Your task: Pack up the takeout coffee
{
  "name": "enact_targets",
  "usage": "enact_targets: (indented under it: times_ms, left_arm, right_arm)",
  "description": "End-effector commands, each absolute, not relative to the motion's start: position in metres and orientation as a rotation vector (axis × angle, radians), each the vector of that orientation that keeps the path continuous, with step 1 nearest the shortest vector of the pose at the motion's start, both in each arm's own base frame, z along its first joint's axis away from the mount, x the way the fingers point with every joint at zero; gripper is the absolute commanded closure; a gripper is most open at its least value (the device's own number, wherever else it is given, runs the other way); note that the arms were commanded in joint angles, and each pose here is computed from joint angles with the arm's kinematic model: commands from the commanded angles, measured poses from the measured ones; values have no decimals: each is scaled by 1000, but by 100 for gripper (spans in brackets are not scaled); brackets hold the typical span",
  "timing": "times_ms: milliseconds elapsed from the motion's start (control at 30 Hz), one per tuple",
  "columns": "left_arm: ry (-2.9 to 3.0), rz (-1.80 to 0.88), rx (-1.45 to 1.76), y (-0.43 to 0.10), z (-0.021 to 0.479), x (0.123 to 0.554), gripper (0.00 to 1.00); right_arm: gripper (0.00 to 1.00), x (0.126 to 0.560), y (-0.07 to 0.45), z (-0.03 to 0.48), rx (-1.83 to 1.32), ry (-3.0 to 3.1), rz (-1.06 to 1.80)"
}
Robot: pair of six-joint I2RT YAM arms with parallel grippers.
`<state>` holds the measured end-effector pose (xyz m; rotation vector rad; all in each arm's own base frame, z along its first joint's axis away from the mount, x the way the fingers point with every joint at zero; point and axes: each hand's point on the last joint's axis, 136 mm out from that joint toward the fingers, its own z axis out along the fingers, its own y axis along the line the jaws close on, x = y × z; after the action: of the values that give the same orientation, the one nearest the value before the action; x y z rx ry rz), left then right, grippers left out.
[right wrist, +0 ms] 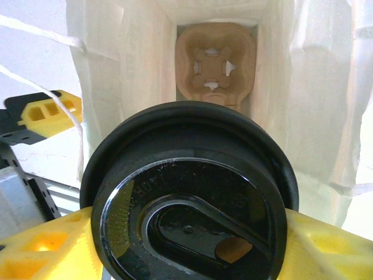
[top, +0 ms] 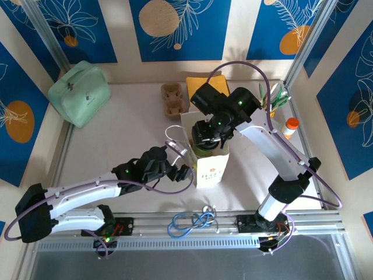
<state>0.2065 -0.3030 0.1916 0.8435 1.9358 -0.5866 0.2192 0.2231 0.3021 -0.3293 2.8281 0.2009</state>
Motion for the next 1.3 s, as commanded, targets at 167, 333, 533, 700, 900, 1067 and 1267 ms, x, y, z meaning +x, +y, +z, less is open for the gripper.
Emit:
enact_targets:
  times_ms: [167,333,533,700,900,1067,1267]
  left_arm:
    - [1884,-518,896,-281,196,196,14]
    - [1880,-504,910,-275,197,194,13]
    - [1870,-521,917,-277,198,192,13]
    - [1872,-508,925,-277,197,193,13]
    - [1877,-494,933,-276,195,194,13]
    - [1879,-491,935,-276,194,194,13]
    - [1881,-482,939,-275,193,194,13]
  right_arm:
    - [36,206,209,275,-378,2949,32]
    - [36,211,210,261,-393,2973,-2]
    - [36,219,208,251,-370,2994,-22]
    - [36,223,214,240,-374,3011,-3]
    - [36,227,216,229,-359,3028,12]
    - [36,230,219,220,-353,3035,20]
    - [36,232,223,214,-349,3041,39]
